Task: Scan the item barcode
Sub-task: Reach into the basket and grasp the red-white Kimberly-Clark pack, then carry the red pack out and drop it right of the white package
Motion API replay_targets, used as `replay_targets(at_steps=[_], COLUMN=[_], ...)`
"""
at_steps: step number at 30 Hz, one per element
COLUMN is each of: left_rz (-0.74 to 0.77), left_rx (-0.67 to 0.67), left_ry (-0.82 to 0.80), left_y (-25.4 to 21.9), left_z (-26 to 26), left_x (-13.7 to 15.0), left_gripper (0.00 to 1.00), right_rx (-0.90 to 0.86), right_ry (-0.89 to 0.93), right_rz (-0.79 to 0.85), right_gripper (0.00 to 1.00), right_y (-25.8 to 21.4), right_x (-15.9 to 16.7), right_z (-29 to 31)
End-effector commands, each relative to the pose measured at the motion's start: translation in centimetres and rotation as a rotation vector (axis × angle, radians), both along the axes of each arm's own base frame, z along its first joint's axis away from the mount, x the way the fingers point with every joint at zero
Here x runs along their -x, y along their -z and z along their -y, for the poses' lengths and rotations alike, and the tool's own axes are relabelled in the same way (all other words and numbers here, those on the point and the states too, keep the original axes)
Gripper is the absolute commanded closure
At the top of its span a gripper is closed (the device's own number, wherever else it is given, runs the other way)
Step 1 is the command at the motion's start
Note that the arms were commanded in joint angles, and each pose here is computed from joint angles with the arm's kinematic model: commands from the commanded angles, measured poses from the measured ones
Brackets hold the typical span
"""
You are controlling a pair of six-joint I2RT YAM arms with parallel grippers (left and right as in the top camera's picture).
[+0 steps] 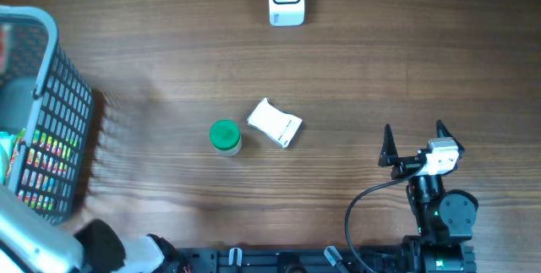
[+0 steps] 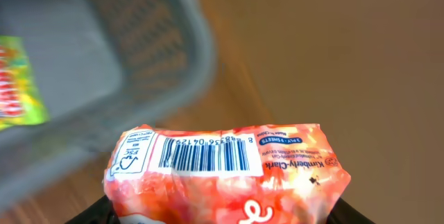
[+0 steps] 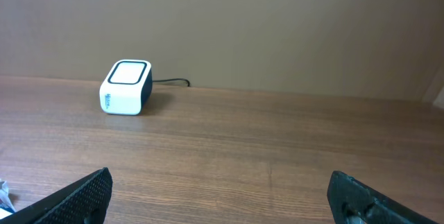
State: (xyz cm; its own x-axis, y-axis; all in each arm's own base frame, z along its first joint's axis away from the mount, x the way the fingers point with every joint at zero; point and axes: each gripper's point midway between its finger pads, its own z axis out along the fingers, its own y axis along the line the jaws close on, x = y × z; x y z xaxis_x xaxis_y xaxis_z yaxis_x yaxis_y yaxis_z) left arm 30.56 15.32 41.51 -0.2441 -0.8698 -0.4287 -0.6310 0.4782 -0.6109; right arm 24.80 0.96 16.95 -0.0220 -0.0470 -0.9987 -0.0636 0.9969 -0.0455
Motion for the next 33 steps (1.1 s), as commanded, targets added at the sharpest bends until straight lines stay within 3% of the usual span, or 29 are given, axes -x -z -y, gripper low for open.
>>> replay_targets(at_steps=[1,5,14,23,33], left_rz=[0.072,0.055,-0.071,-0.239,-0.347], left_rx=[0.001,-0.002,-0.047,-0.096,-0.120], left_ry=[0.227,0.461,0.762,0.959,1.093], left_y=[-2.1,-1.6,3.2,11.4,19.4], left_z=[7.3,15.0,27.5,37.6,45.4], left_x=[-1.1,-2.8,-6.3,-8.7,-9.4], left_gripper=[0.44,0.44,0.44,0.44,0.44], right_rx=[0.005,0.005,0.005,0.005,0.005], right_ry=[-0.007,-0.007,-0.007,-0.007,-0.007], right_rz=[0.002,0.002,0.002,0.002,0.002], right_gripper=[0.00,0.00,0.00,0.00,0.00], right_y=[0.0,0.0,0.0,0.0,0.0], right_x=[0.0,0.0,0.0,0.0,0.0], right_z=[-0.1,-0.1,-0.1,-0.1,-0.1])
